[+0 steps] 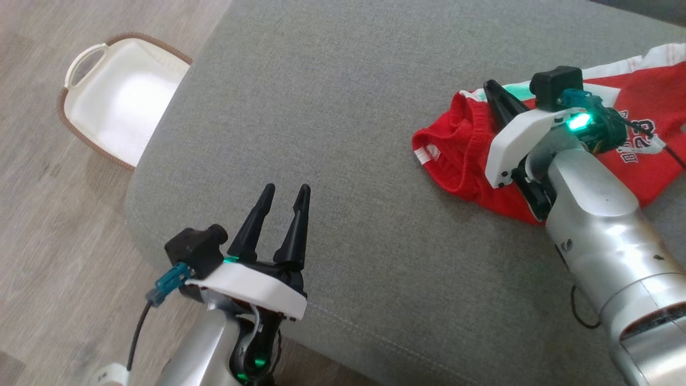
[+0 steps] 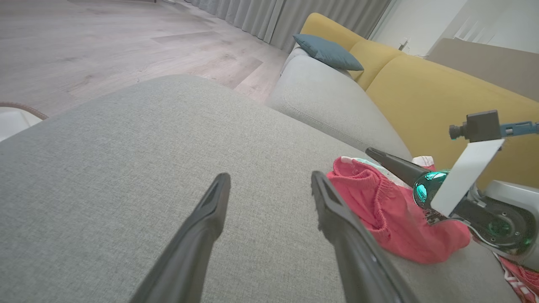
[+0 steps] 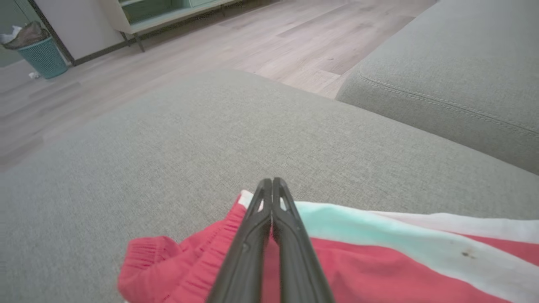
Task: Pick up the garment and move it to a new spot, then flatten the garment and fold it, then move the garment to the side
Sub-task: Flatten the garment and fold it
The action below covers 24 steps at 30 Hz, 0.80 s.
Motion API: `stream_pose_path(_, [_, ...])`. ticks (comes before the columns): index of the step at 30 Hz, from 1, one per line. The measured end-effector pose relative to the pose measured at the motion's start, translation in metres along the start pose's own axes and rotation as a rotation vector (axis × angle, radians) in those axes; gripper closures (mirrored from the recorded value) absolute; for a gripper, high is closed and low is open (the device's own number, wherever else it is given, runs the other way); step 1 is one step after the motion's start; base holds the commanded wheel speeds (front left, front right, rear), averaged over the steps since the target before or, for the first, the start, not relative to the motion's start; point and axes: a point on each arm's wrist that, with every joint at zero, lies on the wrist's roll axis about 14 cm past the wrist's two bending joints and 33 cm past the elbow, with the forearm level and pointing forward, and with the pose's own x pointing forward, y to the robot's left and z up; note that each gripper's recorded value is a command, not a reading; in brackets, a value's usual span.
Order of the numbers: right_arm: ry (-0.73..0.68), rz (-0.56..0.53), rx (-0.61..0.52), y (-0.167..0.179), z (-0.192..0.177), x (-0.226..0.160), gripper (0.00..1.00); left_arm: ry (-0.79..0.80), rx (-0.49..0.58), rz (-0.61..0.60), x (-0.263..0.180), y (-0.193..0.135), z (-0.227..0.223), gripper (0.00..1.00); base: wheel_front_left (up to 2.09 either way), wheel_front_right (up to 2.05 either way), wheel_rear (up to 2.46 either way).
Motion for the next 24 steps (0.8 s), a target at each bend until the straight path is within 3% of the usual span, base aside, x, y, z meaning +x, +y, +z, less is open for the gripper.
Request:
stream_pose_path(5, [-0.066,-0.017,0.028,-0.003,0.017,-0.008,1.00,-0.014,0.004,-0.001,-0.001,0.001,0.004,0.00,0.00,0.00,0.00])
stream_pose_path(6, [-0.071,-0.021,0.021,-0.005,0.018,-0.010,0.54,-0.018,0.007,0.000,-0.001,0.001,0.005,0.00,0.00,0.00,0.00])
stream_pose_path(7, [-0.067,-0.025,0.009,-0.006,0.017,-0.013,0.00,-0.020,0.010,-0.005,0.000,0.000,0.006,0.00,0.00,0.00,0.00])
stream_pose_path(20, [-0.220,-0.156,0.052,-0.037,0.054,-0.061,0.00,-0.082,0.029,-0.095,0.006,-0.022,0.023,0.00,0.00,0.00,0.00])
stream_pose_path(24, [-0.231,-0.230,0.089,-0.053,0.038,-0.091,0.00,-0.085,0.021,-0.120,0.004,-0.030,0.022,0.00,0.00,0.00,0.00])
